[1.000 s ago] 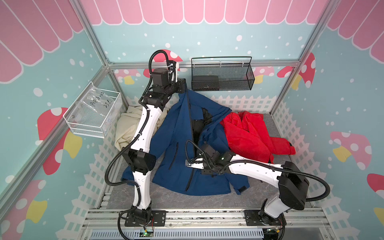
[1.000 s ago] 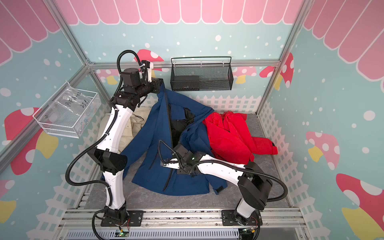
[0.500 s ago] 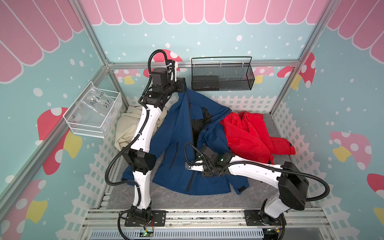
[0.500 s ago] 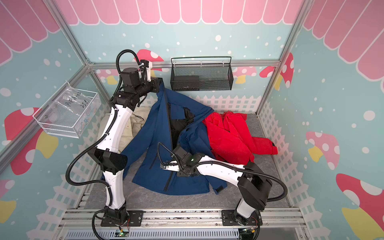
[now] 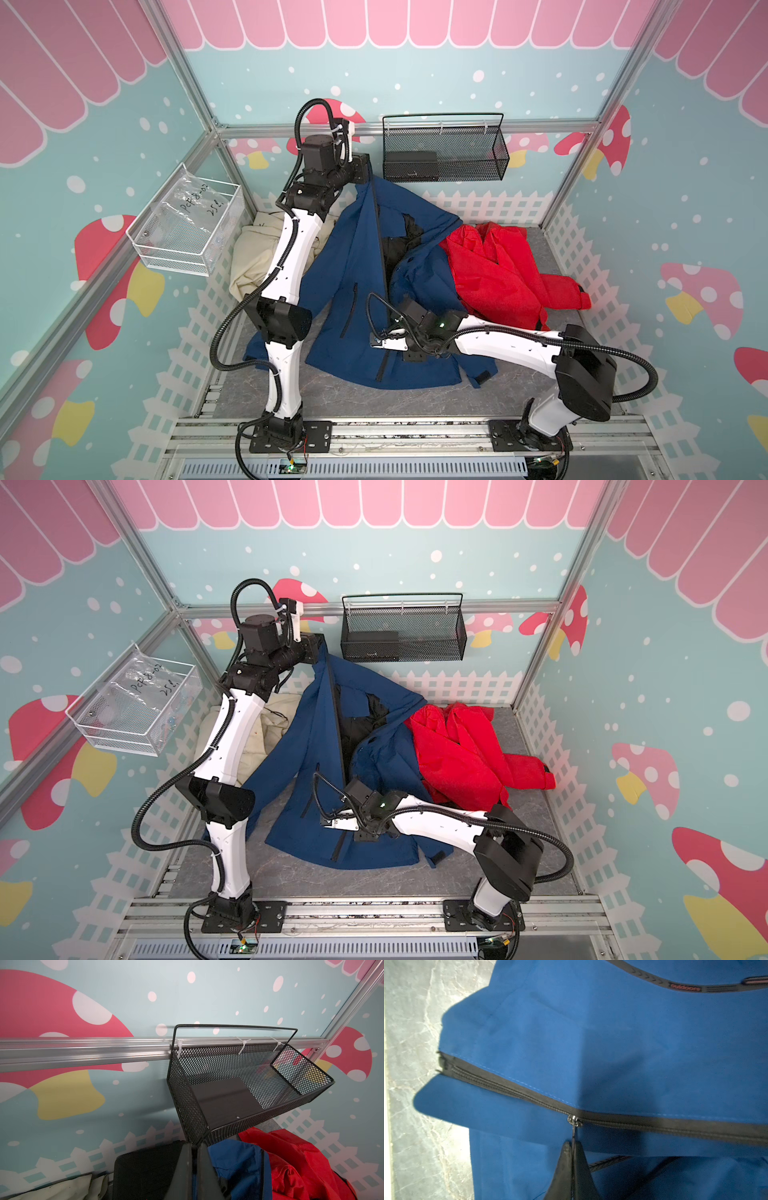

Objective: Unzip the jacket
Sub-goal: Unzip the zipper on the jacket.

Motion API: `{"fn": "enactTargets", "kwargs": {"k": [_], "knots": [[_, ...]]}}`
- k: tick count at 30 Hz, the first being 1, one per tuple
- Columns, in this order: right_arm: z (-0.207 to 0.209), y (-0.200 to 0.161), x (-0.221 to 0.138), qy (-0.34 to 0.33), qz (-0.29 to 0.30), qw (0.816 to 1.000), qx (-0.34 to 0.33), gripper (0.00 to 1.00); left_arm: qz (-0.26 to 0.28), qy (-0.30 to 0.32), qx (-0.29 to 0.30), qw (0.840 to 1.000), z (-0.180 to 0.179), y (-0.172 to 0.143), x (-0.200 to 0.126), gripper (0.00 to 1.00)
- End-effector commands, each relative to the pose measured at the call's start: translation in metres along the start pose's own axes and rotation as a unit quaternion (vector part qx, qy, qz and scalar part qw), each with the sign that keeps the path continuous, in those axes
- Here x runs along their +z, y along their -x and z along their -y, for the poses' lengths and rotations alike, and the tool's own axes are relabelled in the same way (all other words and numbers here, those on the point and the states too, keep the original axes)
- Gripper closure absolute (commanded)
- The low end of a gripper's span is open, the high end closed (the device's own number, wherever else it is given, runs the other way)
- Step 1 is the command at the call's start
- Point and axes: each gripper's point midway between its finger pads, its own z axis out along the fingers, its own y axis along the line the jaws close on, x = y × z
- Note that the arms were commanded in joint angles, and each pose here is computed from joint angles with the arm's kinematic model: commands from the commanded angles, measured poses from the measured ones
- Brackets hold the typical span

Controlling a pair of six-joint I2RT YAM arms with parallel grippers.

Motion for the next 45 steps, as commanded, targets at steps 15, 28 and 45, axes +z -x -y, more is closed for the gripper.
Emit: {"fn": "enactTargets", "kwargs": {"k": [15,28,45], "knots": [[-0.058,-0.019,0.01,0.095,-0.028,0.995,-0.002,1.0,0.128,0.026,-0.003,0.991,-0.01,0.068,-0.015,1.0],[-0.073,-0.016,0.006,0.121,-0.019,0.992,-0.001,1.0,0.163,0.014,-0.011,0.986,-0.007,0.082,-0.015,1.0],[-0.072,-0.023,-0.006,0.084,-0.038,0.996,-0.009,1.0,0.197,0.033,-0.02,0.98,-0.015,0.096,-0.018,1.0]]}}
